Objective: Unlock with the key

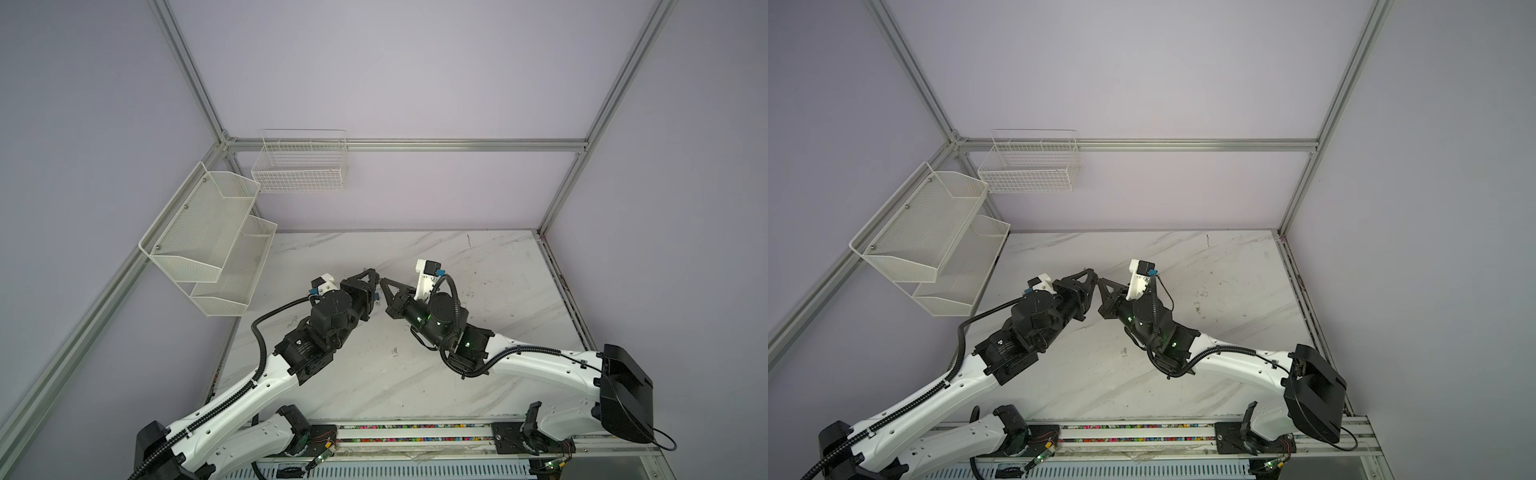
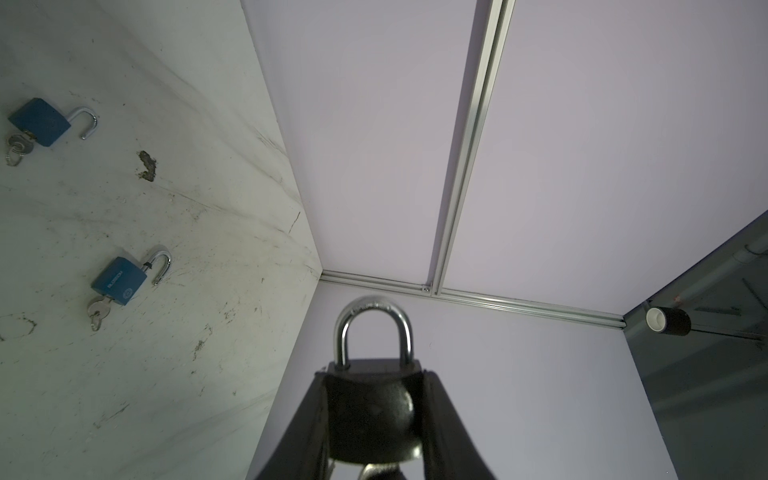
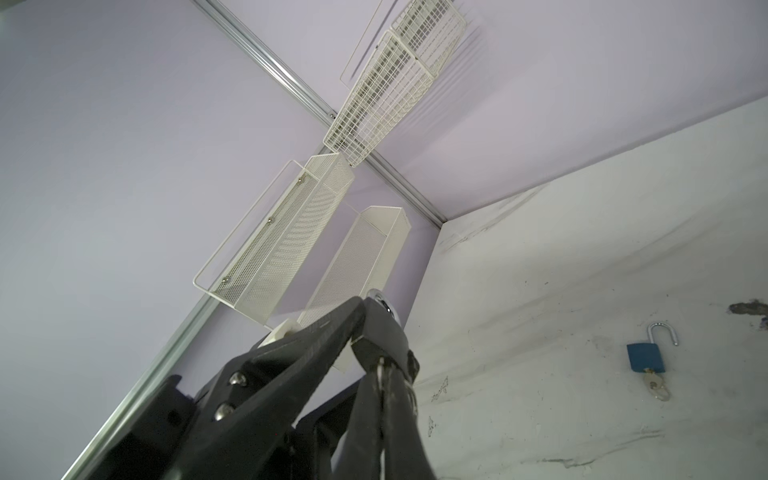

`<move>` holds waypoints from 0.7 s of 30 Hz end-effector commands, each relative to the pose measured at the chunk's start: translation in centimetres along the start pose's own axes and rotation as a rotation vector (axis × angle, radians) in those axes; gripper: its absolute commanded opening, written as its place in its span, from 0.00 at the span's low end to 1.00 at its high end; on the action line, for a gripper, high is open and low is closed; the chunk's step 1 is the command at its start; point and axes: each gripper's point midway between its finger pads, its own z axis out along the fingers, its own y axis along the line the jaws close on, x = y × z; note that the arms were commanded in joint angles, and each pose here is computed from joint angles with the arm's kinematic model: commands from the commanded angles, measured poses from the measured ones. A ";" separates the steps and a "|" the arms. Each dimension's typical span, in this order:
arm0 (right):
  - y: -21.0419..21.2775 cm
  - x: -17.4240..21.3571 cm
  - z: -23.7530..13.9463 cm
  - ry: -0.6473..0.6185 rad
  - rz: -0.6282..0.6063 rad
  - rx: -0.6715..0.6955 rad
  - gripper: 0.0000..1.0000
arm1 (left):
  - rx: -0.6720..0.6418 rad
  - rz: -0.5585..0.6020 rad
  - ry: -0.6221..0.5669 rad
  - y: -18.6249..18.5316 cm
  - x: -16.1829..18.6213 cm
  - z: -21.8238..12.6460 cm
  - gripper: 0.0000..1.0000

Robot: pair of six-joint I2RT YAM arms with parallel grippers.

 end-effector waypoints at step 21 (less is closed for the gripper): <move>-0.4 -1.8 -3.6 0.056 -0.180 0.157 0.54 | -0.045 0.505 0.007 -1.9 -0.6 -2.7 0.00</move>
